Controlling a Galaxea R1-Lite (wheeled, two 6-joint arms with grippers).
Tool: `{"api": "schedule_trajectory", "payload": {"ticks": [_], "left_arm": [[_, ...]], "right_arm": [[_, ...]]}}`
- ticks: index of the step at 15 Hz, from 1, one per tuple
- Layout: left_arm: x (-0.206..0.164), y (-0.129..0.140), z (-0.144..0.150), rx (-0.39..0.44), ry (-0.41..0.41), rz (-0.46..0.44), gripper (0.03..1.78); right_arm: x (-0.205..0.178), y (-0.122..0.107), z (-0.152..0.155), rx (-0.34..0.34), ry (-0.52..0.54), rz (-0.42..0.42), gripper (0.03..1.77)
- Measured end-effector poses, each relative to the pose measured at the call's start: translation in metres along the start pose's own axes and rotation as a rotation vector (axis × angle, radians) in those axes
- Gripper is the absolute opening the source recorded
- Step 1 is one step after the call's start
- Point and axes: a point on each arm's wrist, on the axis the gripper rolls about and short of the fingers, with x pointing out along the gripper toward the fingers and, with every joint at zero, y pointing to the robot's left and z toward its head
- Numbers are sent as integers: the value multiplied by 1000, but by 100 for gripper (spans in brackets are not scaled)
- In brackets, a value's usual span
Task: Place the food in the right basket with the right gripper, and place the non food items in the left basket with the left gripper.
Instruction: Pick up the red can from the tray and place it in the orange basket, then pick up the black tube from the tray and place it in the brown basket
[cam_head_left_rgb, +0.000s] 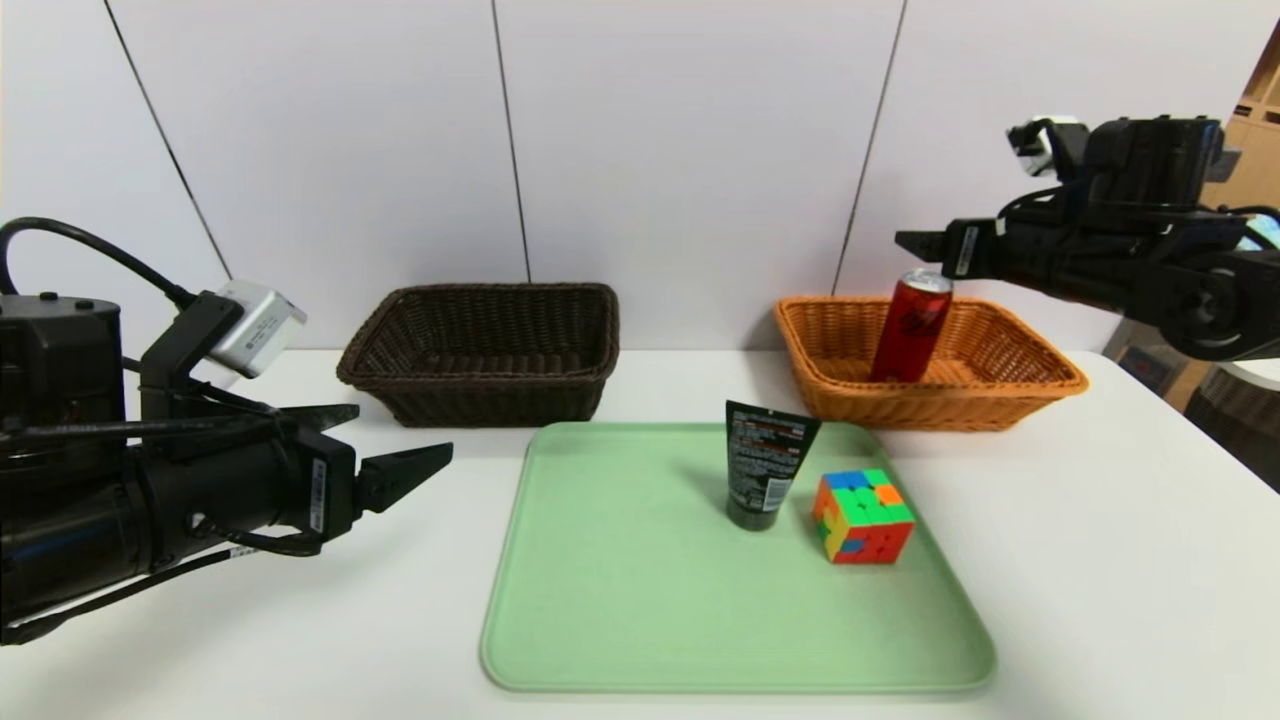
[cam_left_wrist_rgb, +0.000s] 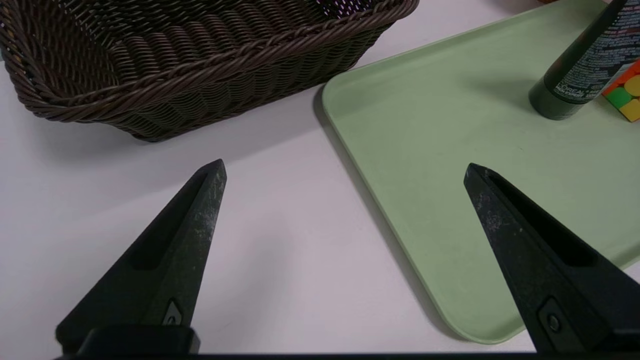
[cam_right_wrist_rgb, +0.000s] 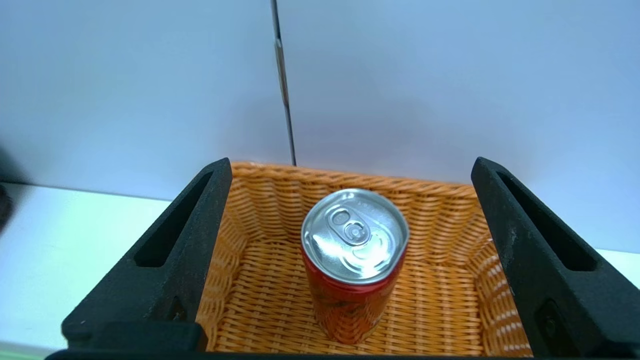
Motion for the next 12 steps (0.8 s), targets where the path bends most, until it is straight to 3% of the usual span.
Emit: {"api": "schedule_trajectory", "payload": {"ticks": [5,10,12], "left_arm": [[0,-25,19,30,8,-61,169],[11,-68,44,53,10,-114,169],[21,-80,50,63,7,-124,169]], "right_arm": [[-73,15,49,-7,-52,26,168],[-172,20,57,-11,147,34,169],[-202,19,54,-9,182,32,169]]}}
